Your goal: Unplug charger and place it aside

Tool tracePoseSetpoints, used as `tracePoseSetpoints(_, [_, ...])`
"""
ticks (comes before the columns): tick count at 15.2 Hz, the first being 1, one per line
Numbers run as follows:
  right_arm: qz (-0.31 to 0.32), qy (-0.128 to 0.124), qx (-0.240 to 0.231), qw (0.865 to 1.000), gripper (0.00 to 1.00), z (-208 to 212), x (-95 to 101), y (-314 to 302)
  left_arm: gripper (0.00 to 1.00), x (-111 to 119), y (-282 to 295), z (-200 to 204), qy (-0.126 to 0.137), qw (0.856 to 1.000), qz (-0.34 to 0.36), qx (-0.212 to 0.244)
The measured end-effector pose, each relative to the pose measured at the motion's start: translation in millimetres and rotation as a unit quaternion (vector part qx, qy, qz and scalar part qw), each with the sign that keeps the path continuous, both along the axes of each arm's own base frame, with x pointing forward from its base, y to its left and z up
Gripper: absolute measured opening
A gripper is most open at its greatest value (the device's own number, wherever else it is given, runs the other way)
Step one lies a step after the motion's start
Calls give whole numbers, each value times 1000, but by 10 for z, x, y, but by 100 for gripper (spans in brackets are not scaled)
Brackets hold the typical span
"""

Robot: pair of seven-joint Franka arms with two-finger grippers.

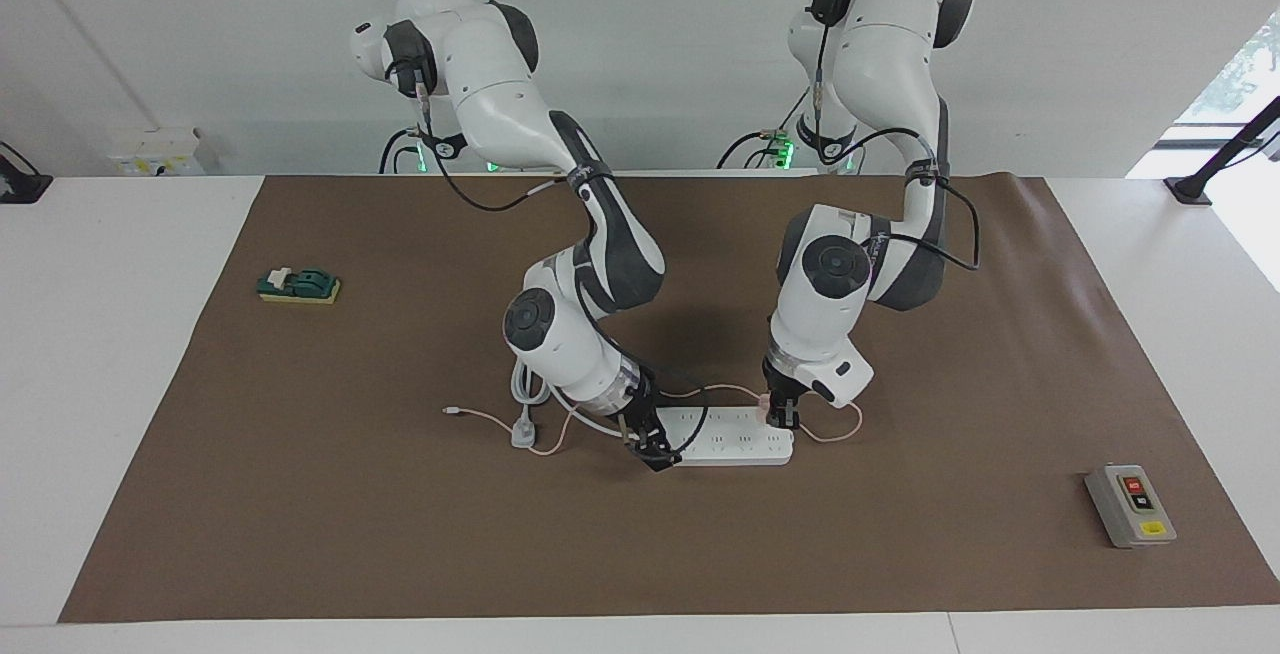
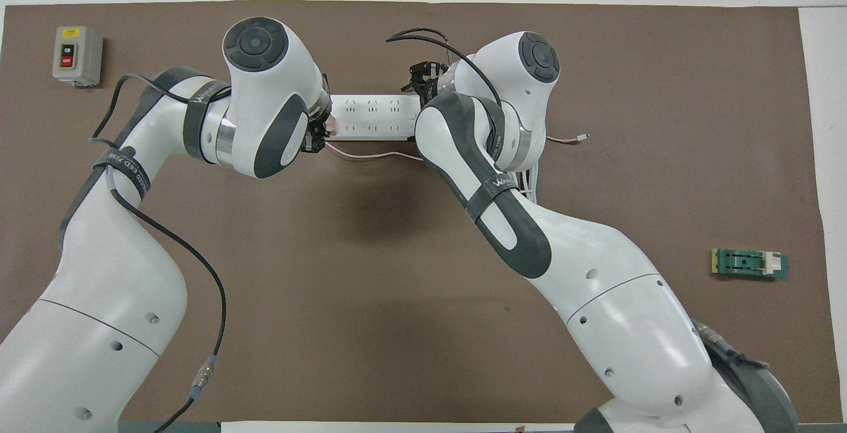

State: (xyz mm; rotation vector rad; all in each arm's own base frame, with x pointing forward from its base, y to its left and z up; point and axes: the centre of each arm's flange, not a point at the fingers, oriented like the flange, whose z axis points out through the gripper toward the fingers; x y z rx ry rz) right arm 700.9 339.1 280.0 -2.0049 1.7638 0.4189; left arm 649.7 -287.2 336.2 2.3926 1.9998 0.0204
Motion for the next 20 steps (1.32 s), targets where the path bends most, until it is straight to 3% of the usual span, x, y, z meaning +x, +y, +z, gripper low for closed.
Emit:
tracePoseSetpoints(12, [-13, 12, 12, 1000, 100, -28, 18, -50, 31, -2, -6, 1, -1, 1000, -7, 1])
tracePoseSetpoints(20, [-4, 31, 15, 999, 76, 4, -1, -94, 31, -2, -10, 3, -1, 1000, -8, 2])
